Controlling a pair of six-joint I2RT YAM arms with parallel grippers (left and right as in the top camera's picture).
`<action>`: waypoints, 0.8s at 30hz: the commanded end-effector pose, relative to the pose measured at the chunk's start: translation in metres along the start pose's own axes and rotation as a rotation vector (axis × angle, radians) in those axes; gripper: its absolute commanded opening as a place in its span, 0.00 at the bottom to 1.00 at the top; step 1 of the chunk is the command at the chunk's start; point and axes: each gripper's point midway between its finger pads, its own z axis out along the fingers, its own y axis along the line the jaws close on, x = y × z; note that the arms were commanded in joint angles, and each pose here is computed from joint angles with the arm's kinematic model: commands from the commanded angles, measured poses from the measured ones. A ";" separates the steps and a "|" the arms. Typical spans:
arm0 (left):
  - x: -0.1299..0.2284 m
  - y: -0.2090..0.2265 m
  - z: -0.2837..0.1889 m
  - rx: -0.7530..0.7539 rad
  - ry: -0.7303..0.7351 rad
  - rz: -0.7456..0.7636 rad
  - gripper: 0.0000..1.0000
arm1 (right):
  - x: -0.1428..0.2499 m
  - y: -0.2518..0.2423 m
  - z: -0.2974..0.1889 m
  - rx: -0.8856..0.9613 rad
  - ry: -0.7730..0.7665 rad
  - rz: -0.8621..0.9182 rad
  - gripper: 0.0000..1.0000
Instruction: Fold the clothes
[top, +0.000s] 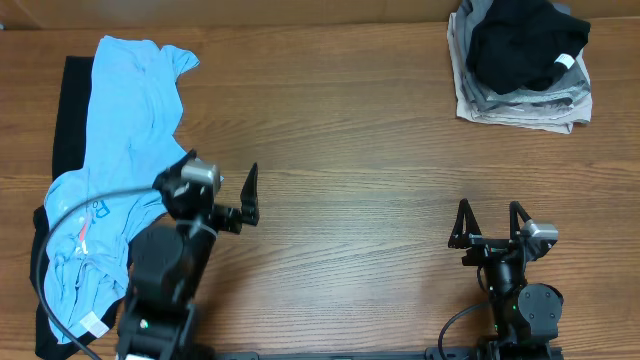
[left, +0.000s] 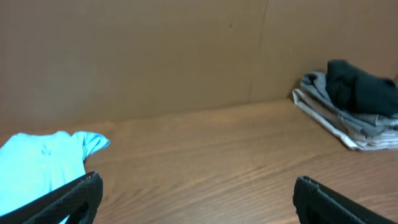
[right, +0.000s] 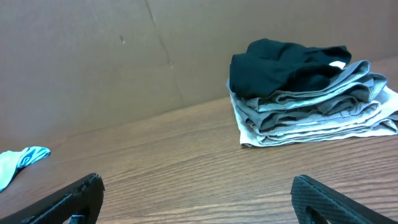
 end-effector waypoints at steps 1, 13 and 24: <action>0.016 0.009 -0.011 -0.036 -0.054 -0.044 1.00 | 0.002 0.002 0.000 -0.012 -0.003 0.000 1.00; 0.032 0.023 -0.039 -0.086 -0.188 -0.077 1.00 | 0.002 0.002 0.000 -0.012 -0.003 0.000 1.00; 0.034 0.030 -0.054 -0.111 -0.294 -0.071 1.00 | 0.002 0.002 0.000 -0.012 -0.003 0.000 1.00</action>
